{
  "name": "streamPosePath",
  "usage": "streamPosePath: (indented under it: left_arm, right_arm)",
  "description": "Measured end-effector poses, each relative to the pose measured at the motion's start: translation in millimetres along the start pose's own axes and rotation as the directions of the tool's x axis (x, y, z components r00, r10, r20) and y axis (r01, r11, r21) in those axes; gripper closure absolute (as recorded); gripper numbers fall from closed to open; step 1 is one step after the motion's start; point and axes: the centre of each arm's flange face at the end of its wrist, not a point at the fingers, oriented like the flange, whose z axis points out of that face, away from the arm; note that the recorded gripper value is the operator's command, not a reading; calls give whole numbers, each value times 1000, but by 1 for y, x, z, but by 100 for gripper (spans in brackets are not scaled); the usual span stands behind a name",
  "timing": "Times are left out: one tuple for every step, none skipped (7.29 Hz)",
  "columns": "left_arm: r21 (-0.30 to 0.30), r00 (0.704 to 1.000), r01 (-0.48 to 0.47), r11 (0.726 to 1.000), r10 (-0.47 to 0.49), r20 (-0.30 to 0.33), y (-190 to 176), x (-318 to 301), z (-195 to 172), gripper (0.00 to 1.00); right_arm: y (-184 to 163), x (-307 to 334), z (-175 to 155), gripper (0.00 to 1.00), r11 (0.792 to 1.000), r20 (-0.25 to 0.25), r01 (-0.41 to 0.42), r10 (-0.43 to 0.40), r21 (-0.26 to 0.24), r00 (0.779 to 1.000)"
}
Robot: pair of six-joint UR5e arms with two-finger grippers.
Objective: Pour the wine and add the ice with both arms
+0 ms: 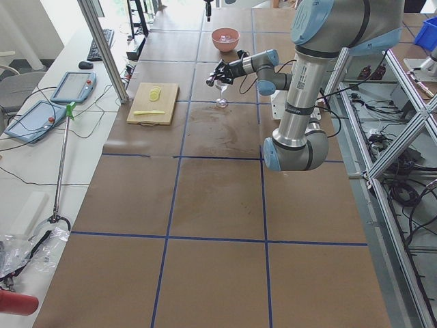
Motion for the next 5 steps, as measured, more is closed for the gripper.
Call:
streamPosePath:
  left_arm:
    - [-6, 999, -43, 999, 43, -4, -1, 0, 0, 100]
    - [-8, 997, -83, 997, 83, -8, -2, 0, 0, 100]
    - [-9, 995, -102, 995, 102, -9, -2, 0, -1, 100]
    - [-6, 995, -100, 995, 100, -8, -3, -2, -2, 100]
    - [2, 997, -72, 997, 72, -3, -4, -7, -5, 100]
  right_arm:
    - [0, 0, 0, 0, 1000, 0, 0, 0, 0, 1000]
    - [0, 0, 0, 0, 1000, 0, 1, -1, 1, 1000]
    - [0, 0, 0, 0, 1000, 0, 1, -1, 1, 1000]
    - [0, 0, 0, 0, 1000, 0, 1, -1, 1, 1000]
    - [0, 0, 0, 0, 1000, 0, 0, 0, 0, 1000]
